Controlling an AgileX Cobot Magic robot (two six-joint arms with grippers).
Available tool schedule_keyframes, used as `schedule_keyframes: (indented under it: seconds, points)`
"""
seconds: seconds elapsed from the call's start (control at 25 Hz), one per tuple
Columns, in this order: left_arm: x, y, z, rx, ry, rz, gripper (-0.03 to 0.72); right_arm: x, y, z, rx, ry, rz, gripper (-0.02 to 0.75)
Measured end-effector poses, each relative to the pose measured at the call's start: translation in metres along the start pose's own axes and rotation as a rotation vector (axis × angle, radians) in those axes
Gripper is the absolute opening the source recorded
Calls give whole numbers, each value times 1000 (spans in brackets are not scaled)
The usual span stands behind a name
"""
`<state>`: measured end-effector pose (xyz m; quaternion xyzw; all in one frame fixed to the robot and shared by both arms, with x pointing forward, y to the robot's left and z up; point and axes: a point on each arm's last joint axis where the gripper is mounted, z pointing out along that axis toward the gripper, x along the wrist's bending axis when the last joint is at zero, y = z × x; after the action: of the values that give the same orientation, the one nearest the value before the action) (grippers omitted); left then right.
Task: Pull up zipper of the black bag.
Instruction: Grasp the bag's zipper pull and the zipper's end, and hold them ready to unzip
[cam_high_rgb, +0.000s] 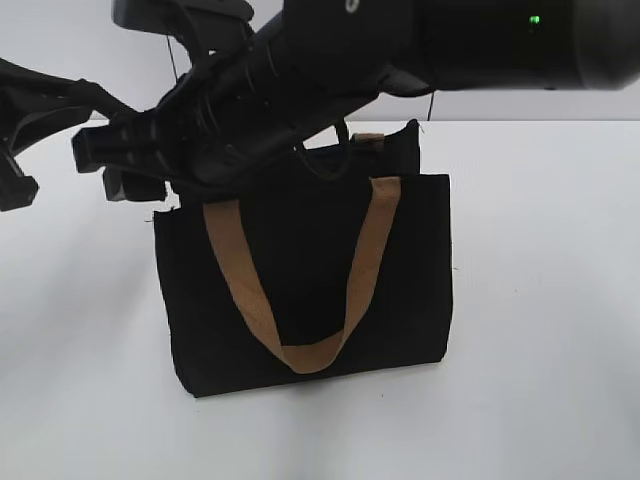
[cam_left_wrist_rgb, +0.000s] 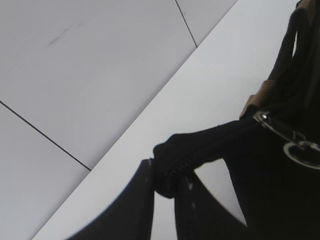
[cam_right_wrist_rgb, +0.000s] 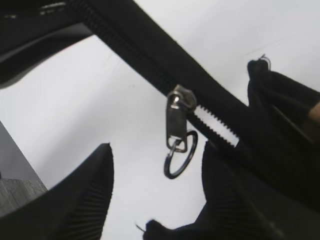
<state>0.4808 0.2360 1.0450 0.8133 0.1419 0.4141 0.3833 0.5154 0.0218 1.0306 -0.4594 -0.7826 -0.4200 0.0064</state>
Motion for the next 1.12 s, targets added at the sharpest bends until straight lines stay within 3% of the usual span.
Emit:
schedule_keyframes:
  seconds: [0.4,0.96,1.12]
  points:
    - [0,0,0,-3,-2,-15,76,-2,2,9,-47,10,85,419]
    - [0,0,0,-3,-2,-27,76,-3,1,12,-50,7,95,20]
    - [0,-1,0,12,6,-36,76,-3,0,12,-35,8,95,-1]
